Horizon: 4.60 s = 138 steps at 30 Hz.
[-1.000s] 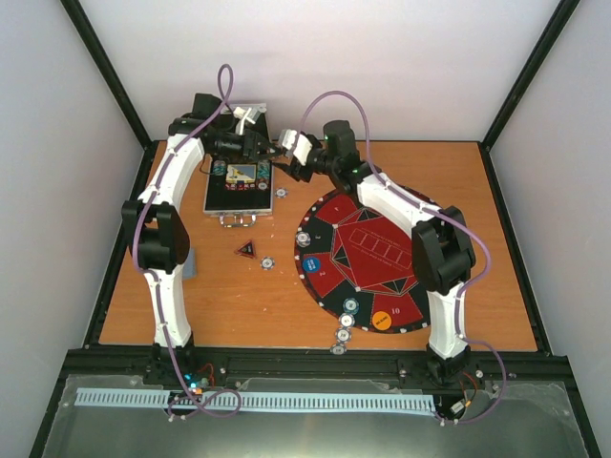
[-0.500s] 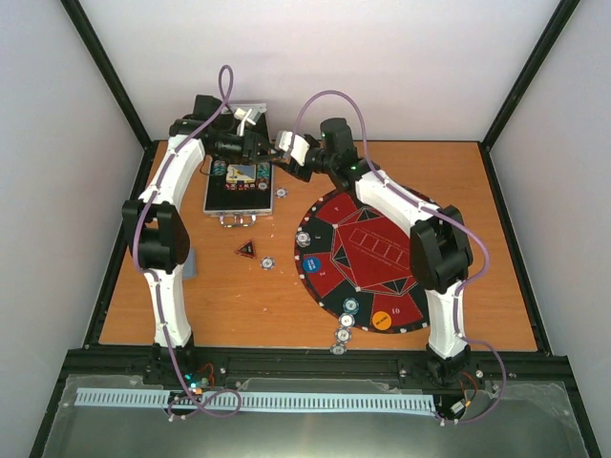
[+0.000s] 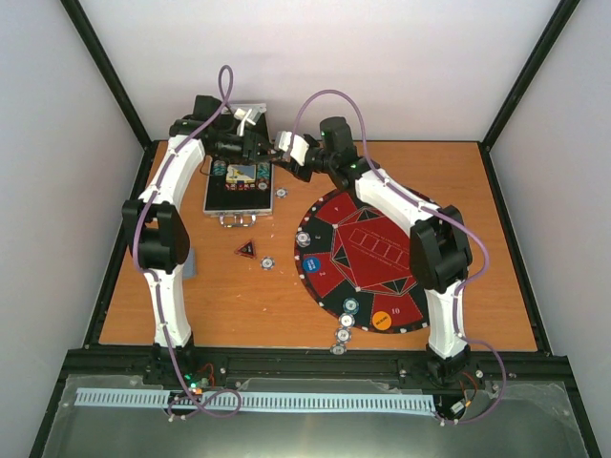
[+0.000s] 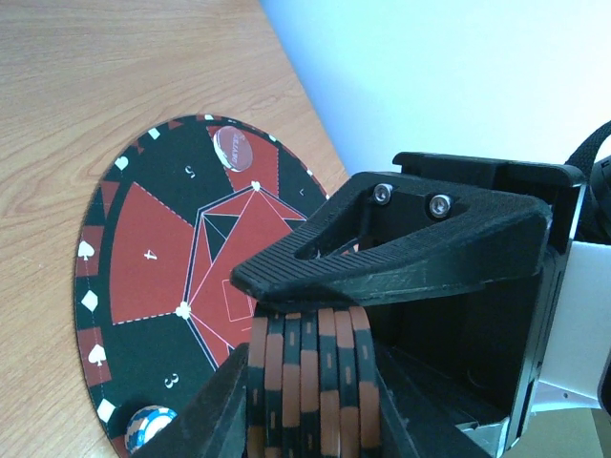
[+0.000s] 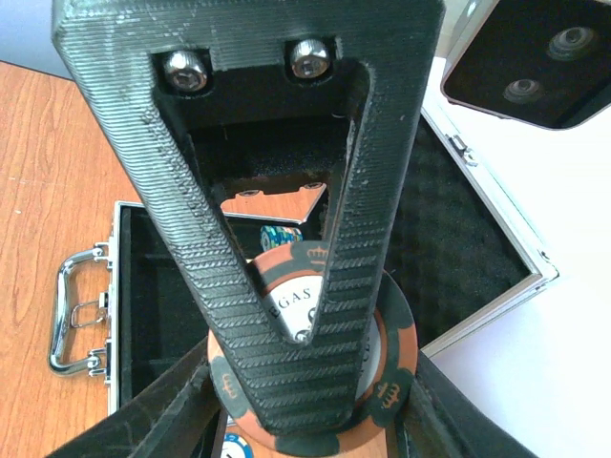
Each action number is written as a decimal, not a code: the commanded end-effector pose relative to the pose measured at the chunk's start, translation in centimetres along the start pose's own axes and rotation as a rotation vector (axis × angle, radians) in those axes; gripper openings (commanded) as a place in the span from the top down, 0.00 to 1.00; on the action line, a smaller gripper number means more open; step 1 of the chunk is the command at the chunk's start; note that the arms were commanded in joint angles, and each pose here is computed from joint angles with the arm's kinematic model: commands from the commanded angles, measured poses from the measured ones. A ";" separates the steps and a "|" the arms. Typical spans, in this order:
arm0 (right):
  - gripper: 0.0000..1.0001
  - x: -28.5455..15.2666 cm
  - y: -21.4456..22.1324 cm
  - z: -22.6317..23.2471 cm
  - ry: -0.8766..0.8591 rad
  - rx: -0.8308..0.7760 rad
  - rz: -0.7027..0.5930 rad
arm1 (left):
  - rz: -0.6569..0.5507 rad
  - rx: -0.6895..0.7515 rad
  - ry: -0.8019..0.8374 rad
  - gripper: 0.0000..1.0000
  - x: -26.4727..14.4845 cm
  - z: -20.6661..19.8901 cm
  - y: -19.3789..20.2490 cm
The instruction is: Distribute texas hold em gaming equipment
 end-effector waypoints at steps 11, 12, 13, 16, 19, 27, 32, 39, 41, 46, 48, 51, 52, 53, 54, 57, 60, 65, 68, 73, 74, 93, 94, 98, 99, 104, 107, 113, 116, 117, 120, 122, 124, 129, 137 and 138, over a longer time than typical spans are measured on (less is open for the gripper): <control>0.97 -0.8 -1.5 -0.4 0.009 0.027 0.011 | 0.001 -0.015 0.066 0.58 0.2 -0.7 -0.1; 0.97 -0.8 -1.4 -0.3 0.006 0.032 0.017 | -0.002 -0.014 0.066 0.57 0.1 -0.6 -0.2; 0.97 -0.8 -1.4 -0.3 0.006 0.036 0.020 | -0.003 -0.010 0.066 0.56 0.1 -0.6 -0.3; 0.97 -0.8 -1.2 -0.3 0.003 0.043 0.028 | -0.006 0.007 0.056 0.50 0.1 -0.6 -0.4; 0.97 -0.8 -1.2 -0.1 -0.012 0.062 0.045 | -0.007 0.022 0.050 0.45 0.0 -0.4 -0.4; 0.97 -1.4 0.3 0.3 0.006 0.138 0.107 | -0.035 0.112 0.014 0.15 -1.3 0.0 -1.4; 0.97 -2.5 1.0 0.8 0.035 0.175 0.130 | -0.040 0.230 -0.047 0.00 -2.2 -1.0 -2.2; 0.97 -5.1 2.8 2.7 0.069 0.224 0.176 | -0.034 0.265 -0.072 0.00 -3.2 -0.8 -1.8; 0.97 -5.9 3.8 3.4 0.075 0.238 0.207 | -0.036 0.271 -0.073 0.00 -3.5 -0.8 -1.8; 0.97 -8.6 6.0 6.0 0.059 0.247 0.282 | -0.030 0.307 -0.108 0.00 -4.3 -0.5 -1.6; 0.97 -10.0 7.1 7.6 0.026 0.226 0.313 | -0.029 0.316 -0.114 0.00 -4.6 -0.5 -1.3; 0.97 -12.4 7.8 9.6 -0.013 0.139 0.322 | -0.026 0.333 -0.117 0.00 -4.8 -0.5 -1.0; 0.97 -13.1 8.0 10.0 -0.012 0.120 0.312 | -0.023 0.340 -0.121 0.00 -4.9 -0.6 -0.9; 0.97 -13.8 8.2 10.3 -0.015 0.118 0.302 | -0.021 0.347 -0.124 0.00 -4.9 -0.6 -0.9; 0.97 -14.4 8.4 10.5 -0.025 0.133 0.304 | -0.018 0.355 -0.125 0.00 -4.9 -0.6 -0.8; 0.97 -16.0 9.7 11.5 -0.095 0.213 0.349 | -0.010 0.371 -0.125 0.00 -5.0 -0.8 -0.5; 0.97 -17.6 11.6 13.2 -0.166 0.241 0.417 | 0.000 0.384 -0.128 0.00 -5.1 -0.7 -0.3; 0.97 -20.3 13.4 14.8 -0.192 0.196 0.404 | 0.015 0.411 -0.148 0.00 -5.2 -0.5 -0.1; 0.97 -21.6 14.3 15.6 -0.195 0.175 0.416 | 0.023 0.430 -0.157 0.00 -5.4 -0.5 0.0; 0.97 -23.1 16.6 17.6 -0.231 0.188 0.500 | 0.036 0.444 -0.170 0.00 -5.5 -0.4 0.1; 0.97 -23.5 17.1 17.9 -0.226 0.185 0.501 | 0.038 0.446 -0.172 0.00 -5.5 -0.3 0.2; 0.97 -25.5 22.9 22.2 -0.306 0.127 0.587 | 0.052 0.470 -0.190 0.00 -5.6 -0.2 0.2; 0.97 -25.5 23.1 22.3 -0.310 0.119 0.597 | 0.052 0.470 -0.190 0.00 -5.6 -0.2 0.2; 0.97 -25.3 24.0 22.2 -0.334 0.108 0.629 | 0.053 0.471 -0.192 0.00 -5.7 -0.1 0.2; 0.97 -25.2 24.1 22.2 -0.345 0.106 0.638 | 0.054 0.476 -0.194 0.00 -5.7 -0.2 0.2; 0.97 -24.9 24.9 22.6 -0.396 0.100 0.679 | 0.057 0.490 -0.207 0.00 -5.9 -0.2 0.0; 0.96 -24.8 25.3 22.8 -0.423 0.098 0.704 | 0.056 0.493 -0.210 0.00 -5.9 -0.2 -0.1; 0.94 -25.1 26.3 23.2 -0.442 0.072 0.752 | 0.060 0.502 -0.216 0.00 -6.0 -0.2 -0.3; 0.83 -25.1 26.4 23.2 -0.439 0.072 0.754 | 0.062 0.503 -0.218 0.00 -6.0 -0.1 -0.2; 0.79 -25.1 26.4 23.2 -0.437 0.071 0.757 | 0.063 0.503 -0.218 0.00 -6.0 -0.1 -0.3; 0.67 -25.1 26.6 23.1 -0.440 0.065 0.769 | 0.061 0.505 -0.220 0.00 -6.0 -0.1 -0.3; 0.61 -25.2 26.6 23.0 -0.436 0.055 0.777 | 0.062 0.509 -0.221 0.00 -6.0 -0.1 -0.3; 0.57 -25.3 26.8 23.0 -0.431 0.046 0.788 | 0.064 0.512 -0.222 0.00 -6.1 -0.1 -0.3; 0.48 -25.6 26.9 22.9 -0.421 0.033 0.800 | 0.070 0.513 -0.226 0.00 -6.1 0.0 -0.2; 0.15 -26.0 26.8 22.6 -0.399 0.004 0.817 | 0.071 0.522 -0.231 0.00 -6.2 -0.3 -0.2; 0.02 -26.0 26.7 22.6 -0.396 0.001 0.817 | 0.071 0.523 -0.232 0.00 -6.3 -0.3 -0.2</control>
Point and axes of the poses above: each gripper's point midway between its finger pads, its own x axis out along the fingers, its own z axis along the line the jaws close on, y = z × x, the point moved 3 cm from there along -x, back along the fingers, and after that the axes turned 14 degrees about x, right-handed, at the moved point
